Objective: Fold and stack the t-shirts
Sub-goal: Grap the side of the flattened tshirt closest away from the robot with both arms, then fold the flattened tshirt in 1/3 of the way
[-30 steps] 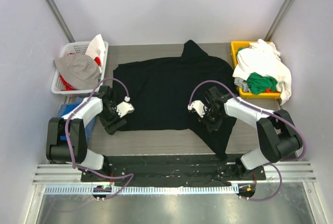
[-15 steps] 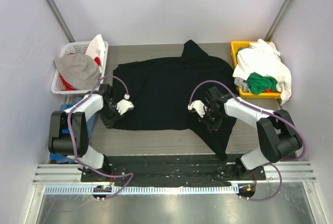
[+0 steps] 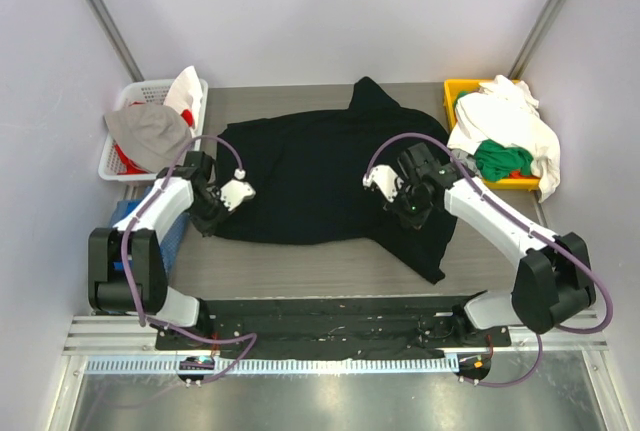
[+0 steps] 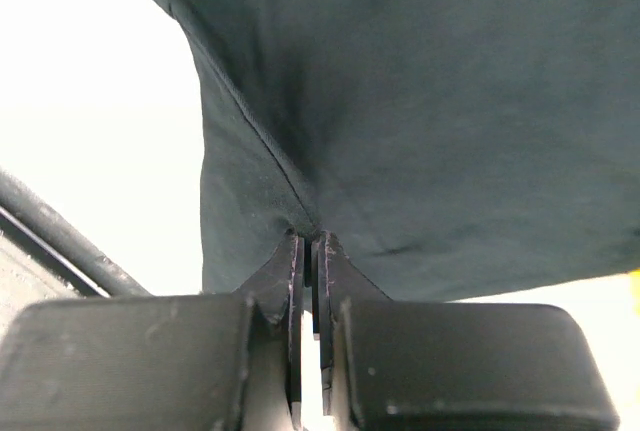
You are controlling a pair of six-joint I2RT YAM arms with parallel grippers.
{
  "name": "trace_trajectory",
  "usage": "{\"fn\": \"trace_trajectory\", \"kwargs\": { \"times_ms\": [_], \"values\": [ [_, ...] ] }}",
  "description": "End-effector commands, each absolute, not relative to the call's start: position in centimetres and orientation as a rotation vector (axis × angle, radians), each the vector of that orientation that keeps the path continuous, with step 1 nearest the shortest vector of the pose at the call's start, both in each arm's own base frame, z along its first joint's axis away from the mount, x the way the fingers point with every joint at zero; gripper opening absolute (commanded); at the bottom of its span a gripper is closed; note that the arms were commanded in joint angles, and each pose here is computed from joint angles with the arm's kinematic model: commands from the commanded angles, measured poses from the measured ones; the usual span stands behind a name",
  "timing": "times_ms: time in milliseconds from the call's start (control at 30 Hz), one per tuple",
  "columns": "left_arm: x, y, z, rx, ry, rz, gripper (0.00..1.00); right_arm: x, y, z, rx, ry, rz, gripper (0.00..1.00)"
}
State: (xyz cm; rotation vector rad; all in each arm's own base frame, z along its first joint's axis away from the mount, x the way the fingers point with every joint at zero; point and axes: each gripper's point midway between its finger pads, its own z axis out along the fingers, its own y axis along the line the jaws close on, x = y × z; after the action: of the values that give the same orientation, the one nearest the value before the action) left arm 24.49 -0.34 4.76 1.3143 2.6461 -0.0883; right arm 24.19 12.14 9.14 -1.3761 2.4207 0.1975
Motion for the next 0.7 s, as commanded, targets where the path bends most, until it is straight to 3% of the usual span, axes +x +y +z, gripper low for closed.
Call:
{"fn": "trace_trajectory", "kwargs": {
  "times_ms": [0, 667],
  "values": [
    [25.5, -0.6, 6.9, 1.271, 2.61, -0.083, 0.0, 25.6, 11.9, 12.4, -1.313, 2.391, 0.128, 0.01],
    [33.3, -0.7, 7.8, 1.217, 2.626, -0.045, 0.0, 36.6, 11.9, 15.8, -1.306, 2.331, -0.239, 0.01]
  ]
}}
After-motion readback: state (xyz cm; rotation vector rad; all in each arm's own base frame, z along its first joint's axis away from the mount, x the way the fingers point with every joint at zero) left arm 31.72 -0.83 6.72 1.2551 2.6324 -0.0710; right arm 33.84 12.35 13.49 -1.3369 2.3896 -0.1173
